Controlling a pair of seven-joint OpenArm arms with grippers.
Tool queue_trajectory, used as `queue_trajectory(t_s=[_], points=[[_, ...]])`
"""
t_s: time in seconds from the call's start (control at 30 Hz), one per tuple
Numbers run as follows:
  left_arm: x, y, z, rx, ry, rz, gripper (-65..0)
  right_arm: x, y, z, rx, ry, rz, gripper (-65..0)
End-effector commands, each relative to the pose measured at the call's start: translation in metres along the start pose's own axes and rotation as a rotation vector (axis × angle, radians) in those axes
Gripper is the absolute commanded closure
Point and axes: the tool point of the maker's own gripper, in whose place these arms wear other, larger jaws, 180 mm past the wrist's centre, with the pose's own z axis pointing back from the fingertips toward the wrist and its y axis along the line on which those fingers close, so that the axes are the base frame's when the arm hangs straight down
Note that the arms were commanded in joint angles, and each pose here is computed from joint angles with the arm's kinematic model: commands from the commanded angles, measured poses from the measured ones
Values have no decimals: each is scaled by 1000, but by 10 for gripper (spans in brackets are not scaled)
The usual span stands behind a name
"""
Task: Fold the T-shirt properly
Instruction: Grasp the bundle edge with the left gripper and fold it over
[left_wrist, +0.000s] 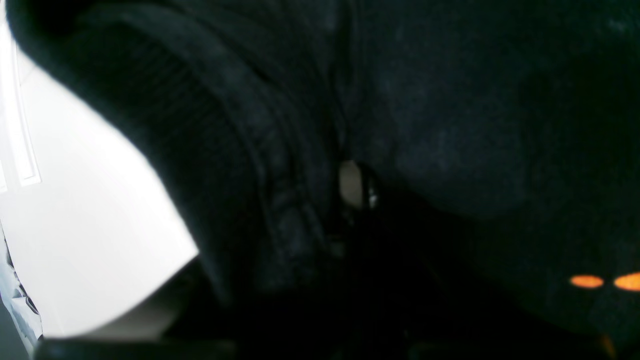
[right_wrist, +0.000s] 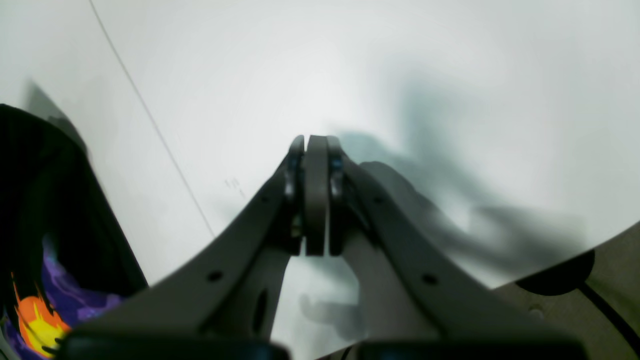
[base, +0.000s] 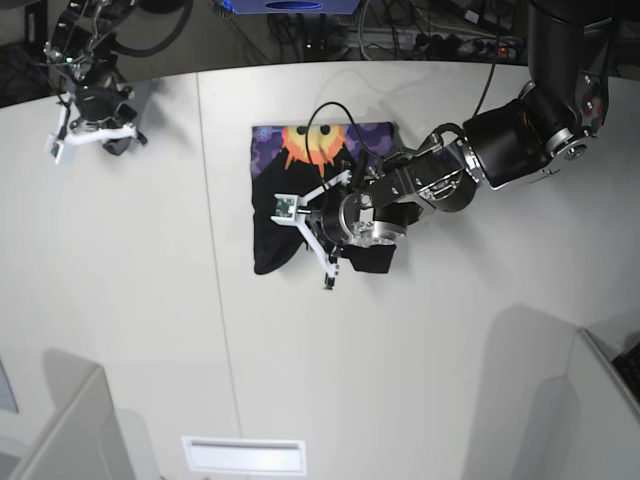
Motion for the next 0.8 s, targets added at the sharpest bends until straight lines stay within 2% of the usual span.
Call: queue_trajectory(t_s=[0.0, 0.33, 0.37, 0.47, 0.57, 0.6, 0.67, 0.77], points=[[1, -6, 0, -31, -6, -2, 0, 11, 3, 3, 13, -38, 15, 0], [0, 1, 2, -17, 0, -11, 0, 14, 7, 1, 22, -42, 16, 0], [0, 1, 2, -17, 0, -11, -61, 14, 7, 1, 22, -42, 16, 0], [-2, 13, 5, 10, 1, 1, -324, 14, 7, 1, 22, -42, 16, 0], [-4, 36, 11, 65, -9, 56, -512, 14, 7, 1, 22, -42, 16, 0], [-2, 47, 15, 91, -19, 74, -556, 14, 7, 1, 22, -42, 16, 0], [8, 66, 23, 139, -54, 96, -599, 14, 7, 1, 23, -42, 17, 0], [19, 90, 39, 207, -97, 111, -601, 14, 8, 1, 26, -43, 14, 0]])
